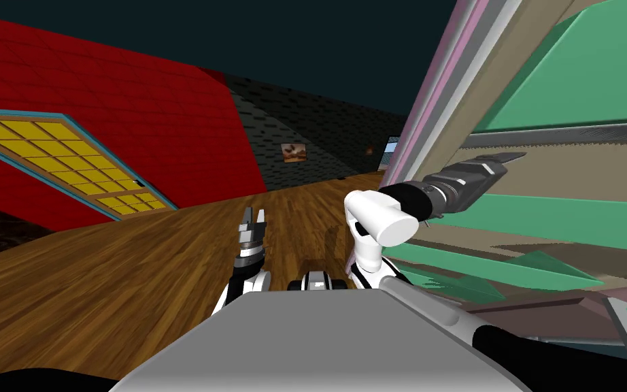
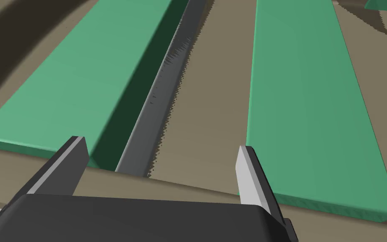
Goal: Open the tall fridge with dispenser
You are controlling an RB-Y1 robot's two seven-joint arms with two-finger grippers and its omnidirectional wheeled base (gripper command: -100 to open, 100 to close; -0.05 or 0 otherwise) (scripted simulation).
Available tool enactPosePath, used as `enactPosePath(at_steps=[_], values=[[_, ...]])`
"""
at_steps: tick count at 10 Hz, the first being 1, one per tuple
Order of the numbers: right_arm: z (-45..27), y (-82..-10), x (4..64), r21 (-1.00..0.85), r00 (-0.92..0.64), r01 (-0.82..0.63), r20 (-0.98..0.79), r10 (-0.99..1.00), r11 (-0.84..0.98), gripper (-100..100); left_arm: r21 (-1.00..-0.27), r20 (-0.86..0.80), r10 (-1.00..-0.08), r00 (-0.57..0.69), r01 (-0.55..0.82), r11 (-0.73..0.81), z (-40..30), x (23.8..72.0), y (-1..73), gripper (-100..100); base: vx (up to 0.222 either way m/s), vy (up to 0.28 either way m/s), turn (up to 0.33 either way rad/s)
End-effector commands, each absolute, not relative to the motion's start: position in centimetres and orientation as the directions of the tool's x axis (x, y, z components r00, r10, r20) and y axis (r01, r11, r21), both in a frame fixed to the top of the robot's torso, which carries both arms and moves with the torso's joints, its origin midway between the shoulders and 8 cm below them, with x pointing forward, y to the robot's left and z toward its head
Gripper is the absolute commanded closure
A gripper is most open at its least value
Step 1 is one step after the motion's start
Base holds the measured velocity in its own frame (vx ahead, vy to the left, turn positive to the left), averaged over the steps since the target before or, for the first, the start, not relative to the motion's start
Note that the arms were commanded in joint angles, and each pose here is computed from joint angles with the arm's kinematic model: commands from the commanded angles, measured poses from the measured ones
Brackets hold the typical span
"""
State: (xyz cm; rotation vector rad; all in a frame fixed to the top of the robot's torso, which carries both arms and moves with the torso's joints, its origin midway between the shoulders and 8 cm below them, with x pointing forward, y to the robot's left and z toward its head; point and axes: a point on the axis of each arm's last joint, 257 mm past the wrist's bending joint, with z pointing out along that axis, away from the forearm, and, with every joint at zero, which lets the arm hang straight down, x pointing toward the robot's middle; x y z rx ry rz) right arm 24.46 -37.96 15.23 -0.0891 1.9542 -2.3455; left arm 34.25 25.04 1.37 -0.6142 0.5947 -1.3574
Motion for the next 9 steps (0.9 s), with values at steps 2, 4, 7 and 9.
enactPosePath(at_steps=[2, 4, 7, 9], values=[[21.4, -38.1, 22.7, -0.941, -0.998, 0.052, -0.057, 0.006, -0.335, -100, -0.707, -0.036, -0.992, 0.118, 0.699, 0.109, 1.4, 34.3, 25.0, 0, 0.020, -0.021, 0.046], [24.7, -38.2, 21.5, -0.923, -0.993, 0.054, -0.090, 0.075, -0.382, -100, -0.707, -0.036, -0.992, 0.118, 0.699, 0.109, 1.4, 34.2, 25.0, 0, 0.048, -0.023, 0.054], [27.4, -38.5, 20.3, -0.915, -0.983, 0.031, -0.101, 0.153, -0.403, -100, -0.707, -0.036, -0.992, 0.118, 0.699, 0.109, 1.4, 34.2, 25.0, 0, 0.038, -0.024, 0.039], [29.1, -38.5, 19.3, -0.913, -0.975, 0.042, -0.126, 0.183, -0.405, -100, -0.707, -0.036, -0.992, 0.118, 0.699, 0.109, 1.4, 34.3, 25.0, 0, 0.035, -0.019, 0.055]])
